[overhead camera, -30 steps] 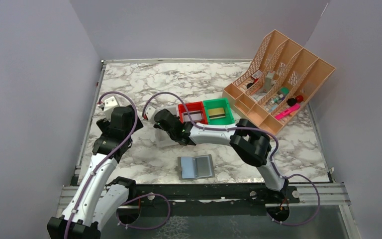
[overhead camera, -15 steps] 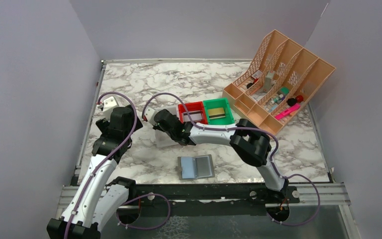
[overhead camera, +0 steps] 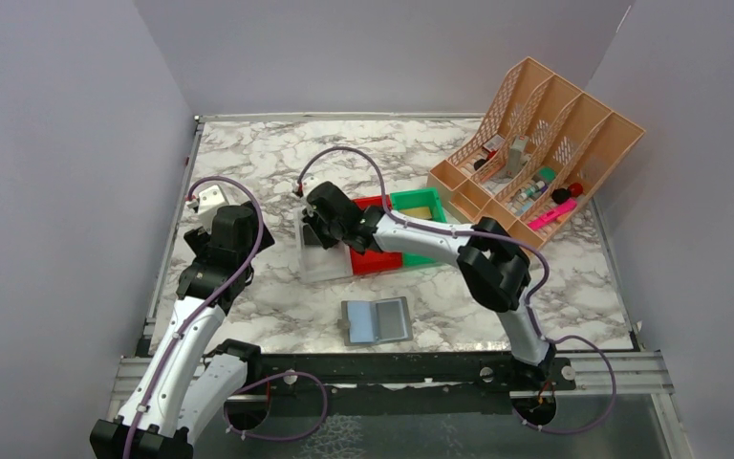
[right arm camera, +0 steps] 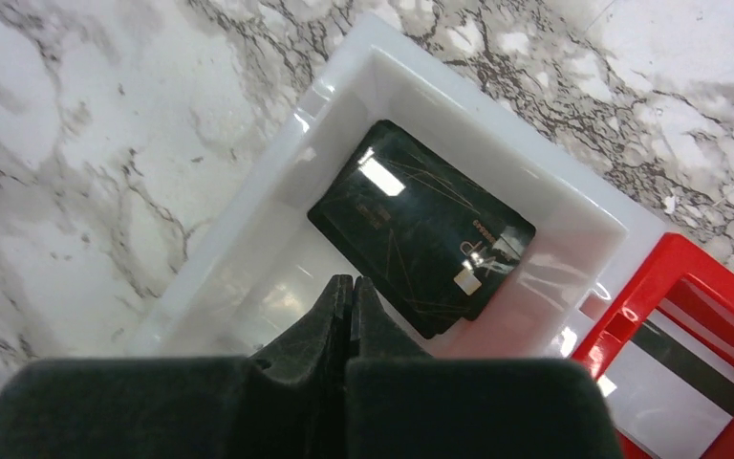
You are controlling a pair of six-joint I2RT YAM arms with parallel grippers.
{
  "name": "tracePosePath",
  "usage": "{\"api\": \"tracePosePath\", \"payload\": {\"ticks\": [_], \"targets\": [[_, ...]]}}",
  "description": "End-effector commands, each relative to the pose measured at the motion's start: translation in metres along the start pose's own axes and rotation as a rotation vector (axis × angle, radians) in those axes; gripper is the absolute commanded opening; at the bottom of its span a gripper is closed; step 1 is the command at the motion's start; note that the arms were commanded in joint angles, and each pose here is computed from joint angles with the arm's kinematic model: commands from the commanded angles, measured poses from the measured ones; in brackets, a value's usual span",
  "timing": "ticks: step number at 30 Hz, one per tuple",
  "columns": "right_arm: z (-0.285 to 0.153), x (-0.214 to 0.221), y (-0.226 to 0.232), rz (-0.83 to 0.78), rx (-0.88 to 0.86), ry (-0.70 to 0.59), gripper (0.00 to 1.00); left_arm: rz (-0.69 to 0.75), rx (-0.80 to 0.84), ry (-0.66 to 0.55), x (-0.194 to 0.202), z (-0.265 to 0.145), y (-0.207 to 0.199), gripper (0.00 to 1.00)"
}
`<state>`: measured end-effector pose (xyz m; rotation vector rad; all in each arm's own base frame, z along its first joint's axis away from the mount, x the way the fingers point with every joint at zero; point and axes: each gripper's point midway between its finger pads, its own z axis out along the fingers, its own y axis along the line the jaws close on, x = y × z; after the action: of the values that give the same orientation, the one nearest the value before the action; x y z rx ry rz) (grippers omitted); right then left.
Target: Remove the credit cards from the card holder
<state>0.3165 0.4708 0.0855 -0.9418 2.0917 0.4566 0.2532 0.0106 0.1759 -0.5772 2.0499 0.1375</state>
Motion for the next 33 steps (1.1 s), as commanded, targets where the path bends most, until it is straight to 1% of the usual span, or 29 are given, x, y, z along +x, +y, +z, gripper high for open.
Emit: {"api": "tracePosePath", "payload": {"ticks": [1, 9, 17, 22, 33], "targets": [[0.008, 0.018, 0.017, 0.101, -0.031, 0.106, 0.01, -0.021, 0.002, -0.028, -0.009, -0.003, 0.0, 0.99], [0.021, 0.032, 0.018, 0.095, -0.026, 0.16, 0.01, -0.021, -0.003, -0.03, -0.009, -0.003, 0.001, 0.99], [0.032, 0.048, 0.003, 0.067, 0.057, 0.21, 0.01, -0.02, -0.004, -0.03, -0.009, -0.002, 0.001, 0.99], [0.036, 0.051, -0.009, 0.059, 0.135, 0.217, 0.01, -0.019, -0.005, -0.029, -0.009, -0.002, 0.001, 0.99], [0.04, 0.048, -0.017, 0.046, 0.181, 0.202, 0.01, -0.019, -0.005, -0.031, -0.009, -0.002, 0.001, 0.99]]}}
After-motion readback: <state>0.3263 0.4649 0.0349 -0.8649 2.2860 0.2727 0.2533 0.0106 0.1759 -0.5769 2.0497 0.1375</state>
